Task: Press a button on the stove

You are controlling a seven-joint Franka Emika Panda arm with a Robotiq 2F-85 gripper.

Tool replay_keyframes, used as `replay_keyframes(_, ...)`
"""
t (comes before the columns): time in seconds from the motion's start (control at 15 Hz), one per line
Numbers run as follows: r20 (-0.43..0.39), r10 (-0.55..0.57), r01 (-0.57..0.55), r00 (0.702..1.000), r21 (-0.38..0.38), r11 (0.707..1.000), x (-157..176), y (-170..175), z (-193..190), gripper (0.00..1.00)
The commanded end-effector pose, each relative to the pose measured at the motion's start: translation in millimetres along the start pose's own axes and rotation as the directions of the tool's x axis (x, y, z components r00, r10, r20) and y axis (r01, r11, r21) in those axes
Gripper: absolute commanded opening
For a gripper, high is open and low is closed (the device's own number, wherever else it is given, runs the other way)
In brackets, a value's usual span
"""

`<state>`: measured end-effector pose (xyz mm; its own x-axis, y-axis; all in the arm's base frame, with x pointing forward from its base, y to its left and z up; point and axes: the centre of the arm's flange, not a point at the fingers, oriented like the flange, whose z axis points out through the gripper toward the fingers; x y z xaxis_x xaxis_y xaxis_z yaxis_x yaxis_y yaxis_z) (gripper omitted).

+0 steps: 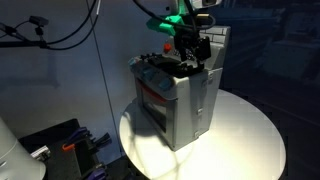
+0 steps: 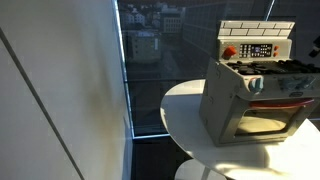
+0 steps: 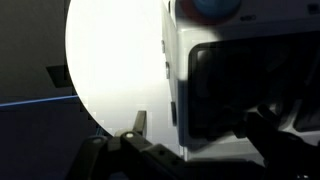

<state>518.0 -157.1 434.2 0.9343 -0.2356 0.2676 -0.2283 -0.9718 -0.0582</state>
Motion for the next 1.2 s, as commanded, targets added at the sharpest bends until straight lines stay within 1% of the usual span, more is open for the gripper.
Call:
replay_keyframes(0.0,-0.041,0.032,-0.032,0.999,0.015,0.999,22,-4,2,1.00)
replay_keyframes(0.6,-0.067,0.040,-0.040,0.997,0.008,0.999,47,-21,8,1.00)
replay_keyframes(0.87,-0.093,0.074,-0.073,0.993,0.005,0.997,49,-31,10,1.00)
replay_keyframes(1.13,-0.123,0.134,-0.135,0.983,0.003,0.991,48,-34,12,1.00)
